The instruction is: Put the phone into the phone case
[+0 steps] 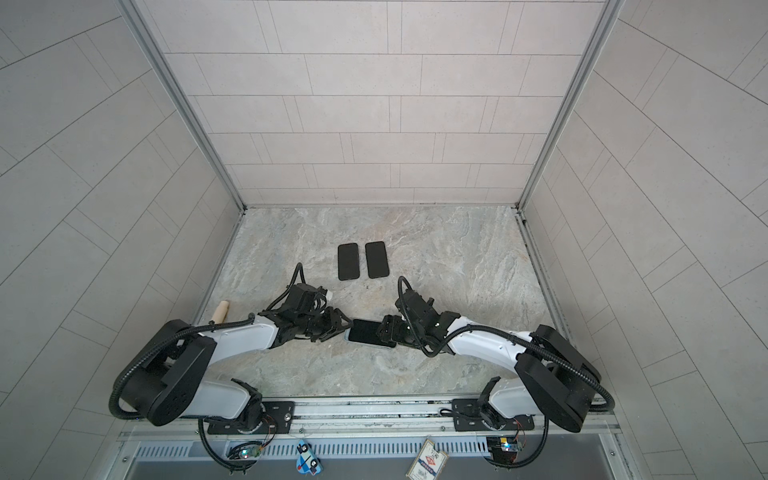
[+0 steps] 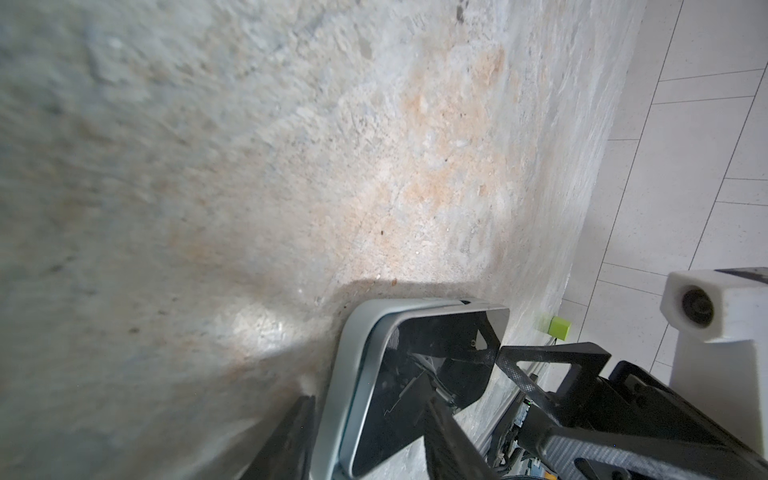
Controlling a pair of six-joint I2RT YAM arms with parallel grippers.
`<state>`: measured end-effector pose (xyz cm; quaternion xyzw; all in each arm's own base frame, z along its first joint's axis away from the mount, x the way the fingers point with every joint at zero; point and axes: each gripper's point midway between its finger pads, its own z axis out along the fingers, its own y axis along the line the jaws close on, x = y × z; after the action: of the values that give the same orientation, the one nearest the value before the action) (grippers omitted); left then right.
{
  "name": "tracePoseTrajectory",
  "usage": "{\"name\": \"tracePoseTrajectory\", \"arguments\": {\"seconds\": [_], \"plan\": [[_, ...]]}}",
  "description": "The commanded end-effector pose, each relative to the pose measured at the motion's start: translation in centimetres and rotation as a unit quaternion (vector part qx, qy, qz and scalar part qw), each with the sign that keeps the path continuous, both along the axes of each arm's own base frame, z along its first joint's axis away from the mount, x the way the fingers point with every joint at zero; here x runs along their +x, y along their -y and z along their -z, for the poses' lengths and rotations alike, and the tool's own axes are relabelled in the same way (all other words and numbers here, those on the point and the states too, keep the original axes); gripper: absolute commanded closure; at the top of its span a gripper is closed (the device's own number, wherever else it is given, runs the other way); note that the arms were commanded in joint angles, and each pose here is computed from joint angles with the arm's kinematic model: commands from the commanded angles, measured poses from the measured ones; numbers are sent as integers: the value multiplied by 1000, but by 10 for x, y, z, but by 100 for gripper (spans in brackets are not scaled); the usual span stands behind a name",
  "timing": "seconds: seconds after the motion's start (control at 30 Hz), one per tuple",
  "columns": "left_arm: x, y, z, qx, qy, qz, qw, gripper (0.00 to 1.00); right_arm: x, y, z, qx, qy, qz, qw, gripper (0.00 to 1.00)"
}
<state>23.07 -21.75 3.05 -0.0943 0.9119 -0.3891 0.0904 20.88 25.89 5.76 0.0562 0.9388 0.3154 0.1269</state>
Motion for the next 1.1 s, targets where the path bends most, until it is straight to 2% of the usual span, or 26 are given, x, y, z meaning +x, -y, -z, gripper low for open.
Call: {"name": "tracePoseTrajectory", "arguments": {"seconds": [0.0,0.43,0.7,1.07], "plan": [[3,5,-5,-6,8,9,1000,50,2,-4,-2,1,0,3,1000,23],[3,5,-5,-7,9,9,1000,50,7,-12,-15,9,13,0,1000,22],[3,5,-5,-7,9,9,1000,50,7,11,-16,-51,26,15,998,23],[3,5,-5,-7,9,9,1000,50,4,6,-4,-45,7,9,999,23]]}}
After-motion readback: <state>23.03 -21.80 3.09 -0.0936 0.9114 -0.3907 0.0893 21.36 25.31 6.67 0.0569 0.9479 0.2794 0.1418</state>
